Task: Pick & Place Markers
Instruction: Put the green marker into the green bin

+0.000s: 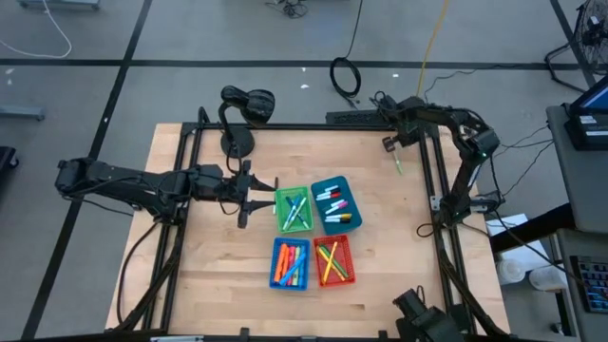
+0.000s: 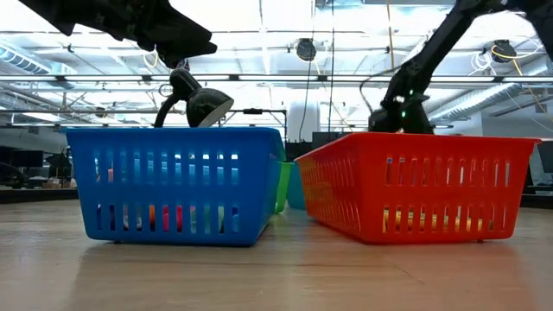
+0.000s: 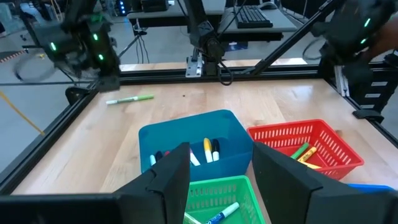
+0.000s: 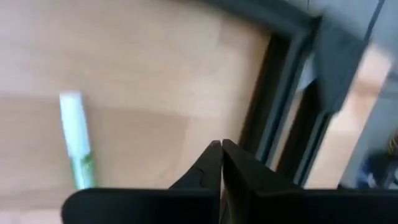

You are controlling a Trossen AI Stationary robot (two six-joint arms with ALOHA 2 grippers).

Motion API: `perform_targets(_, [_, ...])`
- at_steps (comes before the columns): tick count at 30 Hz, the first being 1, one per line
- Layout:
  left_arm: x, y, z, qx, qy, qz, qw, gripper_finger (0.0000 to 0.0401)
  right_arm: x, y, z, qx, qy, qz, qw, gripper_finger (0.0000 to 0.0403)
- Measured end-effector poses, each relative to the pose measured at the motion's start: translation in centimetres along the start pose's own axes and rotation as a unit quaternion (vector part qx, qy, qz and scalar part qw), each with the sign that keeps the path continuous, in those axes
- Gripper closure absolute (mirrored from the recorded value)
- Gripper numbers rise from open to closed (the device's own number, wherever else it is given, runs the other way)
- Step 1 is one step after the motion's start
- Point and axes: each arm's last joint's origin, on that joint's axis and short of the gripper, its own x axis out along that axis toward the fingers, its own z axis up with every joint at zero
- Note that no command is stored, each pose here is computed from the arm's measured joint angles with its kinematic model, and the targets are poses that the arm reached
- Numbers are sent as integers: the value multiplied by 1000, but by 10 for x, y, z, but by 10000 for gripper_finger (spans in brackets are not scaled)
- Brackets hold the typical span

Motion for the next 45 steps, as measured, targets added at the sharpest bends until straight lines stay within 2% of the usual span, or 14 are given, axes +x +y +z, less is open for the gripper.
perform_targets(2, [0,0,0,0,1,0,1000,224,-15,-5,0,-4,-38,39,998,386])
perform_targets(4, [0,0,0,0,1,0,1000,224,-32,-7,-2,-16,-74,111,991,366])
perform_targets(6, [0,0,0,0,1,0,1000,224,-46,-5,-7,-33,-107,191,975,339])
perform_targets(8, [0,0,0,-1,2,0,1000,224,-55,-2,-15,-50,-144,239,959,309])
perform_targets(10, [0,0,0,-2,2,0,1000,224,-59,3,-25,-50,-172,255,950,279])
perform_targets(13, [0,0,0,-9,2,0,1000,224,-52,8,-36,-49,-185,248,950,234])
perform_targets(17, [0,0,0,-10,2,0,1000,224,-31,14,-49,-55,-157,249,954,184])
perform_targets(22, [0,0,0,0,2,0,1000,224,-11,30,-66,-70,-152,272,948,162])
perform_targets(26, [0,0,0,0,2,0,1000,224,-4,46,-76,-77,-171,278,942,167])
perform_targets(32, [0,0,0,0,2,0,1000,224,10,66,-86,-79,-160,218,960,200])
perform_targets(37, [0,0,0,-1,2,0,1000,224,27,78,-88,-96,-118,207,966,267])
perform_targets(43, [0,0,-1,-1,3,1,1000,224,27,83,-88,-132,-126,218,959,378])
perform_targets(45, [0,0,-1,-1,5,1,1000,224,26,83,-88,-144,-133,224,955,386])
